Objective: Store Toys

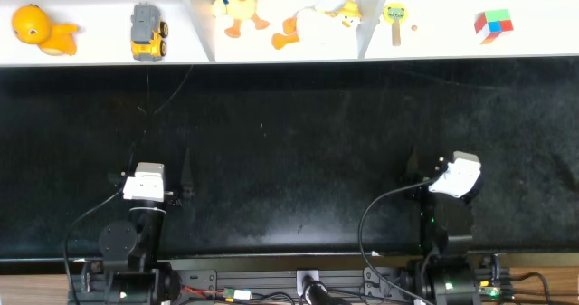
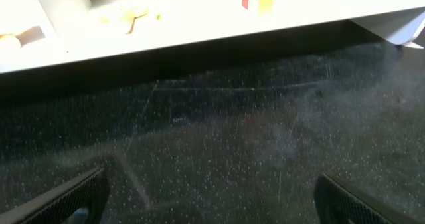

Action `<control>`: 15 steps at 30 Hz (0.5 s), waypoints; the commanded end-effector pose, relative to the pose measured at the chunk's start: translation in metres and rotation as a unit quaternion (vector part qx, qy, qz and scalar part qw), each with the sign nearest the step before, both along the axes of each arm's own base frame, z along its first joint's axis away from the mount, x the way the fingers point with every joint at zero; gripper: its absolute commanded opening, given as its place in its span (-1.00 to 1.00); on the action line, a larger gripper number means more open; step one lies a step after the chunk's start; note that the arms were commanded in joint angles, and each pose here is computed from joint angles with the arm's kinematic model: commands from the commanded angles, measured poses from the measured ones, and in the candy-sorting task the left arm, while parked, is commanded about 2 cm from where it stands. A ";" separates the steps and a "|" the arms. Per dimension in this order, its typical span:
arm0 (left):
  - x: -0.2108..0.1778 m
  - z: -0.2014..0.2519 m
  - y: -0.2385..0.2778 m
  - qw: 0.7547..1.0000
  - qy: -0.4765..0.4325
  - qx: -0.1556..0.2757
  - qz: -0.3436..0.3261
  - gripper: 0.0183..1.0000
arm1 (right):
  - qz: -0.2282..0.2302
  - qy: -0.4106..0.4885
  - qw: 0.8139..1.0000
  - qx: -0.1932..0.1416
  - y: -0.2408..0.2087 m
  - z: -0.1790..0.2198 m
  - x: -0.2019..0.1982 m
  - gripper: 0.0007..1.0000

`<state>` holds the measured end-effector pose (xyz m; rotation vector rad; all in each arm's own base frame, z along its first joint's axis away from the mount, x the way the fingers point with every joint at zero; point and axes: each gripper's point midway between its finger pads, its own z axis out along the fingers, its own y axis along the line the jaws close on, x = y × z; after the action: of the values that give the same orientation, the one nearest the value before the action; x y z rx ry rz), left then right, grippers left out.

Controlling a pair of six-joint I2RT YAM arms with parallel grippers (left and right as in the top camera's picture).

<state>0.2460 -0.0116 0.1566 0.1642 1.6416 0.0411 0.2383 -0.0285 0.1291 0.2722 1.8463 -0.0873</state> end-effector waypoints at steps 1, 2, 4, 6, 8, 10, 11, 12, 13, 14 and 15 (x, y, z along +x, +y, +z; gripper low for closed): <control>-0.001 0.001 0.000 1.000 -0.003 -0.005 0.001 1.00 | -0.003 -0.046 0.999 0.008 0.000 0.018 -0.001 0.99; -0.001 0.001 0.000 1.000 -0.003 -0.005 0.001 1.00 | -0.002 -0.059 0.998 0.009 0.000 0.023 -0.002 0.99; -0.001 0.001 0.000 1.000 -0.003 -0.005 0.001 1.00 | -0.003 -0.090 0.996 0.011 0.000 0.036 -0.004 0.99; -0.001 0.001 0.000 1.000 -0.003 -0.005 0.001 1.00 | -0.002 -0.100 0.995 0.012 0.000 0.037 -0.002 0.99; -0.001 0.001 0.000 1.000 -0.003 -0.005 0.001 1.00 | -0.002 -0.122 0.992 0.014 0.000 0.044 0.001 0.99; -0.001 0.001 0.000 1.000 -0.003 -0.005 0.002 1.00 | -0.002 -0.147 0.989 0.016 0.000 0.050 0.003 0.99; -0.001 0.001 0.000 1.000 -0.002 -0.005 0.001 1.00 | -0.002 -0.158 0.987 0.017 0.000 0.051 0.004 0.99; -0.001 0.001 0.000 1.000 -0.003 -0.005 0.001 1.00 | -0.002 -0.162 0.987 0.017 0.000 0.050 0.005 0.99; -0.001 0.001 0.000 1.000 -0.003 -0.005 0.001 1.00 | -0.002 -0.162 0.987 0.017 0.000 0.050 0.005 0.99; -0.001 0.001 0.000 1.000 -0.003 -0.005 0.001 1.00 | -0.003 -0.161 0.987 0.017 0.000 0.049 0.005 0.99; -0.001 0.001 0.000 1.000 -0.002 -0.005 0.002 1.00 | -0.002 -0.161 0.987 0.017 0.000 0.049 0.005 0.99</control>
<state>0.2461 -0.0111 0.1566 0.1619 1.6419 0.0436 0.2430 -0.0281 0.1791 0.2878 1.5402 -0.0194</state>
